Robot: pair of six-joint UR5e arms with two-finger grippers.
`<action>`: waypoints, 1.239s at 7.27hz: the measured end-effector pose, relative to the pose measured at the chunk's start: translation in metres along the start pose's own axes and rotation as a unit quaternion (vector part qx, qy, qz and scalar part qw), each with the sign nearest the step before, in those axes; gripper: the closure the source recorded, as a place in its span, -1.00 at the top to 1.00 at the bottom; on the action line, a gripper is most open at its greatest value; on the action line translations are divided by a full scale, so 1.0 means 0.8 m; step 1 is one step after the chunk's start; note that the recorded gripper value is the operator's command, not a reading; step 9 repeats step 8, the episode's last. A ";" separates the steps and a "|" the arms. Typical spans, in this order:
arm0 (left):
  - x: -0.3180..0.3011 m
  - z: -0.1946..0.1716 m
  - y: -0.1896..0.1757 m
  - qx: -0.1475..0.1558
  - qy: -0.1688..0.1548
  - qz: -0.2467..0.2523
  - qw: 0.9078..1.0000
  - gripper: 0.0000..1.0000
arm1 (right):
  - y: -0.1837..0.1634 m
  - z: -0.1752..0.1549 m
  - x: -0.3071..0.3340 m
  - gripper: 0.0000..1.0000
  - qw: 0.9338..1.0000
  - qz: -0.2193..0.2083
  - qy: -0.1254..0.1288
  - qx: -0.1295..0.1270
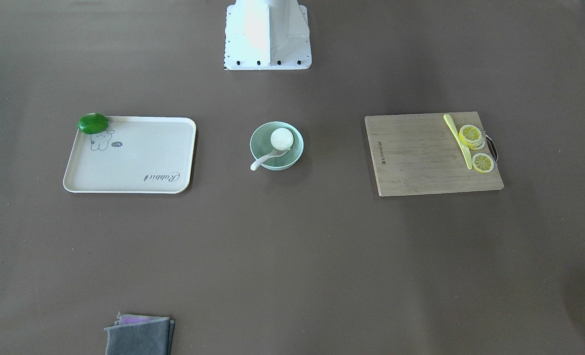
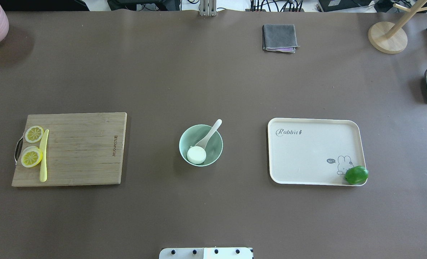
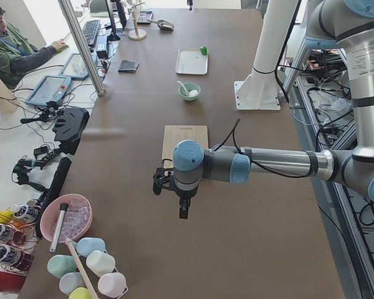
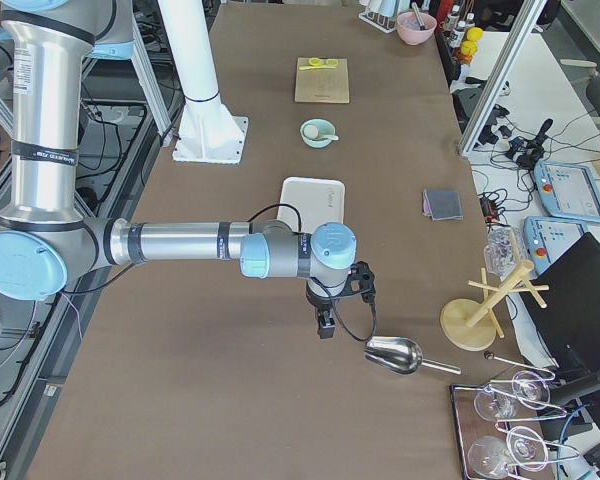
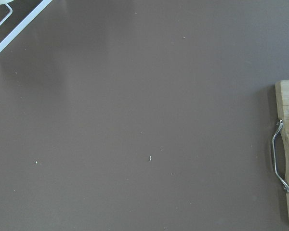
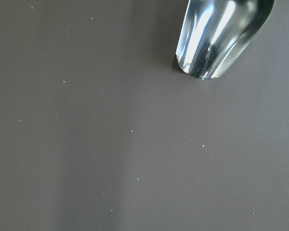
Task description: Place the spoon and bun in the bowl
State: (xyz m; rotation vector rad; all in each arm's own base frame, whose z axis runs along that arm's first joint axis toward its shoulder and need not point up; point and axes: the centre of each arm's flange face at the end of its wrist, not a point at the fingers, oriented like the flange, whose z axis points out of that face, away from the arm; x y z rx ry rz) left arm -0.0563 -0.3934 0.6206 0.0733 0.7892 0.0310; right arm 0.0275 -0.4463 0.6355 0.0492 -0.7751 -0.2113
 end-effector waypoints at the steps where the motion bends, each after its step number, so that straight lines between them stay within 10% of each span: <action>1: -0.001 0.001 0.001 -0.001 0.000 -0.001 1.000 0.95 | 0.000 0.001 -0.001 1.00 1.000 -0.001 0.000 -0.001; 9: -0.001 0.002 0.005 -0.002 0.000 -0.002 1.000 0.95 | -0.003 0.007 -0.010 1.00 1.000 -0.009 -0.002 -0.006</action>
